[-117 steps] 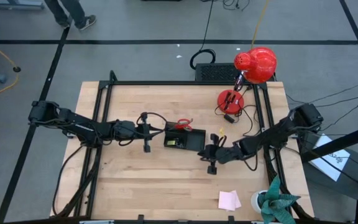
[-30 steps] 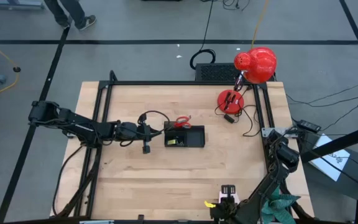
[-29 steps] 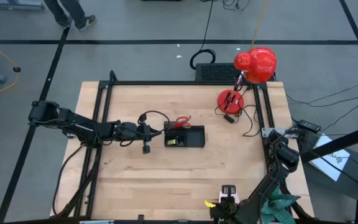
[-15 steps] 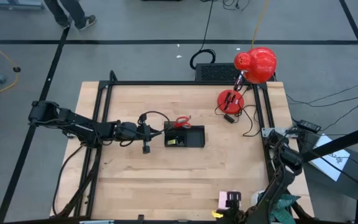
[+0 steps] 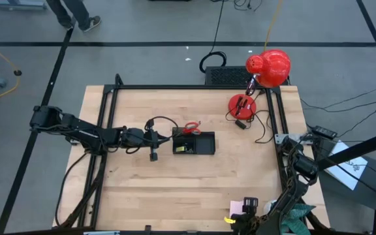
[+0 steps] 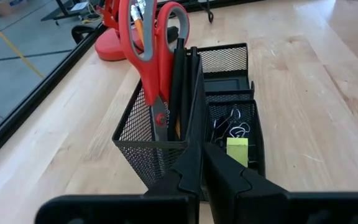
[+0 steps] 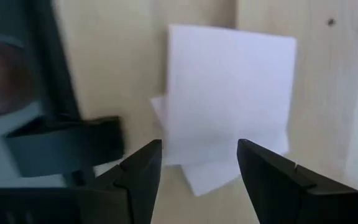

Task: Pick and place office supplies into organizer
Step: Put the sticky notes into the desk organizer

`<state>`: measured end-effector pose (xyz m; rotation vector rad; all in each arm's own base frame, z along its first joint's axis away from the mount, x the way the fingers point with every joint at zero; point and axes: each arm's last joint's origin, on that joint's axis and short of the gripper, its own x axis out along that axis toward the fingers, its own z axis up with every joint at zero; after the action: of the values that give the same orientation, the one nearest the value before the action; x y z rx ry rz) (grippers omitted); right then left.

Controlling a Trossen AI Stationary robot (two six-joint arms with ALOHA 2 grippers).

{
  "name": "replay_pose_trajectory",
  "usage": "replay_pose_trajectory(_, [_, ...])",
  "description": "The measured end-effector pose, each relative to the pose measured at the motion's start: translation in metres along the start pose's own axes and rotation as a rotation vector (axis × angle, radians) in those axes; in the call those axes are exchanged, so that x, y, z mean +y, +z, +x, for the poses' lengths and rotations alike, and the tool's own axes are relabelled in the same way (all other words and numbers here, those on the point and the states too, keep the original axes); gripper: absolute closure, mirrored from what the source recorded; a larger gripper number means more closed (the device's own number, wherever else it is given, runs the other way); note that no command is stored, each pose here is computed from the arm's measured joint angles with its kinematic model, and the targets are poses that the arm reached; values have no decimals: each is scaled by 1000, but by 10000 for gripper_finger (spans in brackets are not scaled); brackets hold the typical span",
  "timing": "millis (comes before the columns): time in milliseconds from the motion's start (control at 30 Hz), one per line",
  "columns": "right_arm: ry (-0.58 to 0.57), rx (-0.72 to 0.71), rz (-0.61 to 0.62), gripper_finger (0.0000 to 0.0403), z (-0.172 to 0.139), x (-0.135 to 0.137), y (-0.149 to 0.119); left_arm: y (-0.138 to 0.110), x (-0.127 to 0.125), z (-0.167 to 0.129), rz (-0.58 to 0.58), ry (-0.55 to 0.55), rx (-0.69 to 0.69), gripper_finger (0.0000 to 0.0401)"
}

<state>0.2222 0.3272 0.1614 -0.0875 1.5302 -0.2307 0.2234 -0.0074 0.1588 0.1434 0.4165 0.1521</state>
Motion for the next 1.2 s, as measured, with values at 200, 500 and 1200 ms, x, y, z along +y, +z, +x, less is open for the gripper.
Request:
replay_pose_trajectory(200, [-25, 9, -2, 197, 13, -3, -4, 0, 0, 0, 0, 0, 2, 375])
replay_pose_trajectory(500, [-86, -39, 26, 209, 22, -9, -6, 0, 0, 0, -3, 0, 2, 375])
replay_pose_trajectory(1200, [-225, -171, 22, 401, -4, -14, 3, 0, 0, 0, -5, 0, 2, 375])
